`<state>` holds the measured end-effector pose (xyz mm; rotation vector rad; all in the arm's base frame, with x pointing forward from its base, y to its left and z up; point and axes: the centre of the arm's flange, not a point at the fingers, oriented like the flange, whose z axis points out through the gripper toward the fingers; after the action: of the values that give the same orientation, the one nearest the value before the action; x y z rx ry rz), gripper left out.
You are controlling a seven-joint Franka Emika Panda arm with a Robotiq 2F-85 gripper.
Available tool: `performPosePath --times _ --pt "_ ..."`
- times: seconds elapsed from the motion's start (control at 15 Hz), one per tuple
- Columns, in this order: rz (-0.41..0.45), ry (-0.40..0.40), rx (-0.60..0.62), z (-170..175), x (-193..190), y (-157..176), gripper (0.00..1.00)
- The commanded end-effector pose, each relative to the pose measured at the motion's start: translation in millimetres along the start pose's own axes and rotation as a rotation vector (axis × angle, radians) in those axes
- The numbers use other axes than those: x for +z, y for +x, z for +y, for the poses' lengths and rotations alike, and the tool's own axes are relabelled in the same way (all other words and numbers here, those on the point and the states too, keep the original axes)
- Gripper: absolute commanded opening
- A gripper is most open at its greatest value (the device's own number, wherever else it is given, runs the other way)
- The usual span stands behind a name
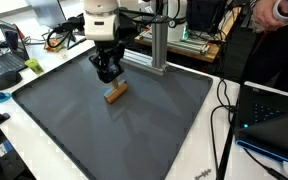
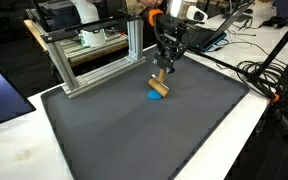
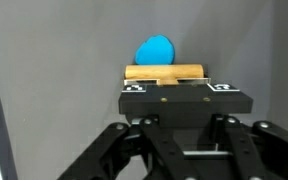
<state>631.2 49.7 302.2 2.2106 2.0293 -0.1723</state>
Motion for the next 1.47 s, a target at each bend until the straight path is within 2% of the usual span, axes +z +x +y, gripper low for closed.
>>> performPosePath --times 0.0,0.33,0.67,1.07,1.4 --pt "-0.069 0.013 0.021 0 21 -18 0.22" --pt "-0.061 0.016 0.02 0 17 -22 0.22" --pt "0.049 0.023 0.009 -2 -13 -23 0.22" --pt "0.059 -0.012 0.069 -3 -45 -47 0.22" --pt "0.036 -0.02 0.084 4 -37 -50 0.22"
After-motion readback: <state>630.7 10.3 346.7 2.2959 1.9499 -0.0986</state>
